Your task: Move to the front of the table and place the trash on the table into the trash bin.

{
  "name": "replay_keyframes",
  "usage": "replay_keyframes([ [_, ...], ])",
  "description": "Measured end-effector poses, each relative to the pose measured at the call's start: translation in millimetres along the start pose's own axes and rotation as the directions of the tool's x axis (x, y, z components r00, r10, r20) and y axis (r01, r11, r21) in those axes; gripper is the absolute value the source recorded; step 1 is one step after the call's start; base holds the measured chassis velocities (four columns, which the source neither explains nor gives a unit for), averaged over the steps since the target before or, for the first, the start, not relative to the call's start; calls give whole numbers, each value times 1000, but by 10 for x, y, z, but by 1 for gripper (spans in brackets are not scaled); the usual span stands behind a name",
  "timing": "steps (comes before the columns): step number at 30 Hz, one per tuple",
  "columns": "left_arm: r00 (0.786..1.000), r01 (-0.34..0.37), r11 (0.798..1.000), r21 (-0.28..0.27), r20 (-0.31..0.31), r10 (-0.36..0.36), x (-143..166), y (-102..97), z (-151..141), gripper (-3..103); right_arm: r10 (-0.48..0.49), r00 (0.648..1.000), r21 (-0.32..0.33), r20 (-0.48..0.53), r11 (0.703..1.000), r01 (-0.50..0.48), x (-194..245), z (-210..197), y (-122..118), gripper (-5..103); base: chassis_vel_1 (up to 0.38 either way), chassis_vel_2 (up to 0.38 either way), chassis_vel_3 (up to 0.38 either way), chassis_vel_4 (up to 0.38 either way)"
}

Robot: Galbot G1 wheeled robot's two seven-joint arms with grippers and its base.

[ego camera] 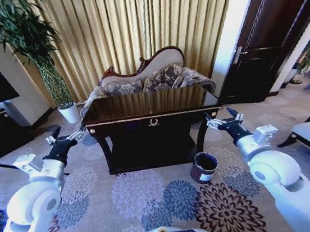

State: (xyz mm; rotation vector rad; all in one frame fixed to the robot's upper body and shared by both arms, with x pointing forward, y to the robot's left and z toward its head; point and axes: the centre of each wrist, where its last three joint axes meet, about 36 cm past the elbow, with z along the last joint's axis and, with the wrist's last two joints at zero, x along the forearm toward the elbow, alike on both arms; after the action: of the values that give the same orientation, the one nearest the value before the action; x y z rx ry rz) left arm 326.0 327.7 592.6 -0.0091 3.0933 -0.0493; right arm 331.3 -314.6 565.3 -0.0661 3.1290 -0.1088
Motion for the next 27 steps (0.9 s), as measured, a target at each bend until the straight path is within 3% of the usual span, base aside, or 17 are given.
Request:
replay_keyframes([
  [27, 1000, -1, 1000, 6, -6, 1, -14, -7, 27, 100, 4, 1000, -2, -3, 1000, -4, 2, 12, -6, 100, 106, -118, -105, 116],
])
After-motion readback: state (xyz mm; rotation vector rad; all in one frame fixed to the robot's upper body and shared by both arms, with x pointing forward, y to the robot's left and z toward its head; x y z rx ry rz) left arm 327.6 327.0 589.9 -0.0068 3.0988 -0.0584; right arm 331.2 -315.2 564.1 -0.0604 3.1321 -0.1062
